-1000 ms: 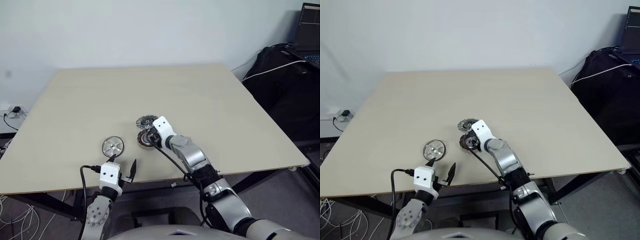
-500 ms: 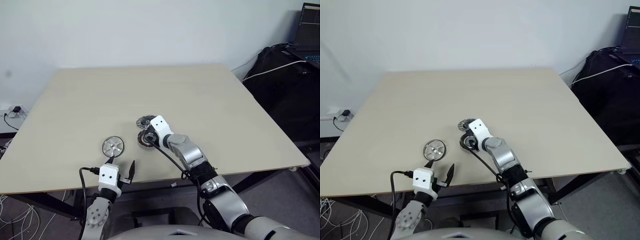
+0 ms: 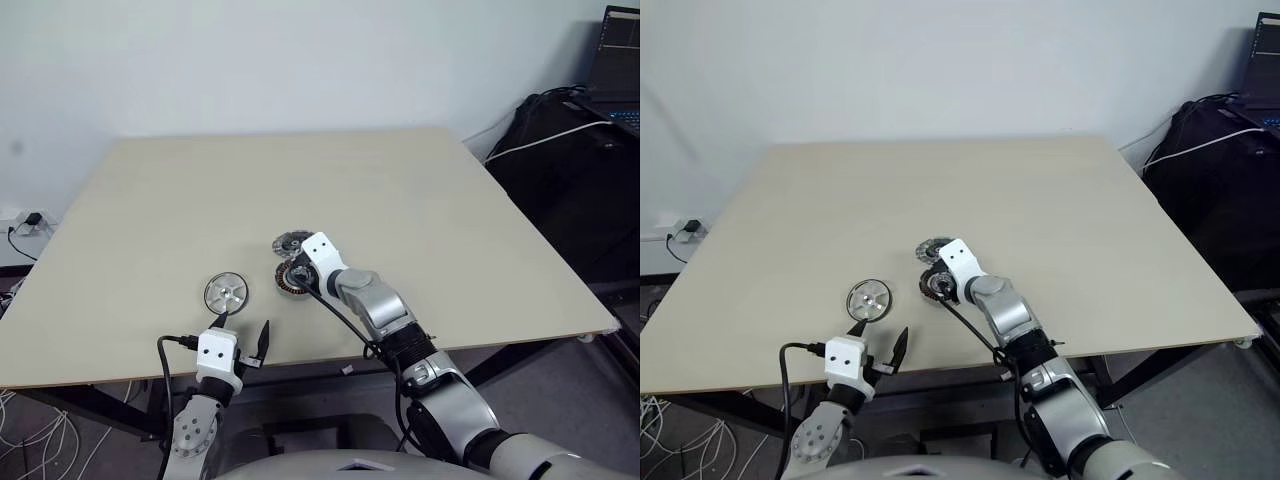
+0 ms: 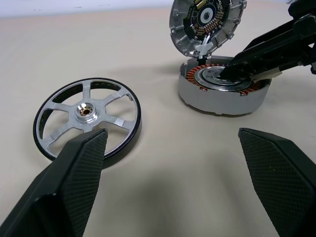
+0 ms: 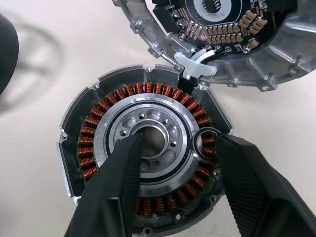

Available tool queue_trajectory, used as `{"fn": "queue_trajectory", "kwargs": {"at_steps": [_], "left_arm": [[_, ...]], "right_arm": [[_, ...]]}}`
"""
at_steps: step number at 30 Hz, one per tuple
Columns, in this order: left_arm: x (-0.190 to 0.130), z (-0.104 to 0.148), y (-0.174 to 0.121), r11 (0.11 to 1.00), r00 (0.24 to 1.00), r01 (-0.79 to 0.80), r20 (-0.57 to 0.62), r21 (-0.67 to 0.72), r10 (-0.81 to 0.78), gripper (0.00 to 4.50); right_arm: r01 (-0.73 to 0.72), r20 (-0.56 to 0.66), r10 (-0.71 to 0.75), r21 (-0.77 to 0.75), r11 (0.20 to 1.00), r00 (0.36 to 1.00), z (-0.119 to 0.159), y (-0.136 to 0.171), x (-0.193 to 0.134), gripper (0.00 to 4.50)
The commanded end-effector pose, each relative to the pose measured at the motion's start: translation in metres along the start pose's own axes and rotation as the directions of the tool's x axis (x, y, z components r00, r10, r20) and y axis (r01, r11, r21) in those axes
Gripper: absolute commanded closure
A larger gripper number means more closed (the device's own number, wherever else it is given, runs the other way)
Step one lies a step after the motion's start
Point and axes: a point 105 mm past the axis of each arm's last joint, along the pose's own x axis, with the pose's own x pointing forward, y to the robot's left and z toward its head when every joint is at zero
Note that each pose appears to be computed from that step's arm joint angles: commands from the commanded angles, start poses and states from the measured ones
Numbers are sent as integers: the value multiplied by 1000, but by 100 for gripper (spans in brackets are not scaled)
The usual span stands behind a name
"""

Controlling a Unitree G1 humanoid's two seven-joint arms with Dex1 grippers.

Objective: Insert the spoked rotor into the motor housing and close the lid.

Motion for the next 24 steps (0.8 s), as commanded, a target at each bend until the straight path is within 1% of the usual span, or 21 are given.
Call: {"fn": "queue_trajectory", "kwargs": {"at_steps": [1,3,5,16,24], "left_arm": [[2,8,0,1000,999,-1,39,-3,1,0],[2,8,0,1000,999,-1,39,-4,1,0],[2,9,0,1000,999,-2,40,-4,2,0],[2,10,-1,1000,999,-3,43,-4,3,0],[2,11,-2,1000,999,5,43,-5,-5,0]], "right_arm": [[1,24,-1,4,1000,1000,9,-1,-2,311],[1,25,-2,4,1000,1000,10,-1,-2,382],[3,26,-3,4,1000,1000,10,-1,-2,442],[10,32,-10,-8,1000,999,12,-2,-3,447],[14,96,-13,-7,1000,995,27,-4,-8,447]]}}
